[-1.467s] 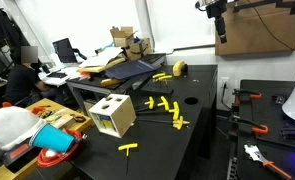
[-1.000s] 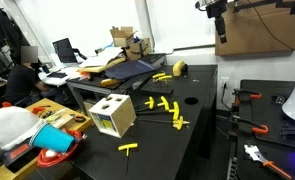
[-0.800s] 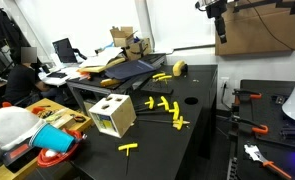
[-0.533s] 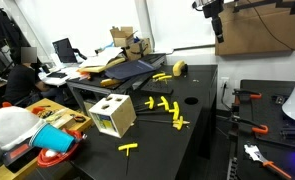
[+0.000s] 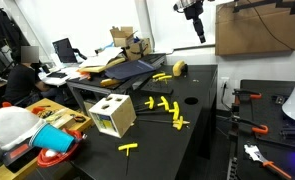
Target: Take the two yellow objects off of their holder
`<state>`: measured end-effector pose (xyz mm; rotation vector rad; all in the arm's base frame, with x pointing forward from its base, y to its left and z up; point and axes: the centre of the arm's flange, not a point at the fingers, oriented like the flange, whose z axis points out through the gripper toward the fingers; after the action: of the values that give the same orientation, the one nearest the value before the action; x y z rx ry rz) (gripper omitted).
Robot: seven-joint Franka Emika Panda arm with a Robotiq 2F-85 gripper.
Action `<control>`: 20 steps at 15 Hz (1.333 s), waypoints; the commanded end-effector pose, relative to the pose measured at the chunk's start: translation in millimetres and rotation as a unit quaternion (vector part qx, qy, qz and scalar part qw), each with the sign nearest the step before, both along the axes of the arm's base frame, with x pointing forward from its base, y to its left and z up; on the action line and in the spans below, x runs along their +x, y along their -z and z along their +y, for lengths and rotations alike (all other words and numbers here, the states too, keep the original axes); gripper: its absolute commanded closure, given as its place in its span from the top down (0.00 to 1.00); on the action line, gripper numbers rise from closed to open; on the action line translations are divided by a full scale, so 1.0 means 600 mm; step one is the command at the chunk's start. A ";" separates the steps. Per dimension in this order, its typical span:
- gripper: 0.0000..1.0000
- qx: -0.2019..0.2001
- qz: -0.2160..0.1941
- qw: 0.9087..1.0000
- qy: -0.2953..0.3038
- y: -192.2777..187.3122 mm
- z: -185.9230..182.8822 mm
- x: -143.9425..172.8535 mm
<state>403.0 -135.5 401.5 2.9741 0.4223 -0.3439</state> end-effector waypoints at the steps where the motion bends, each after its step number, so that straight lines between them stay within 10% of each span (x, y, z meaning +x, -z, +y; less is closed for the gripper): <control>1: 1.00 0.027 0.005 0.999 -0.029 0.005 -0.036 0.112; 12: 1.00 0.121 -0.036 0.986 -0.109 0.024 -0.115 0.310; 20: 1.00 0.147 -0.036 0.977 -0.147 0.088 -0.058 0.345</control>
<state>604.1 -177.0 354.0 3.1245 0.9046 -0.1438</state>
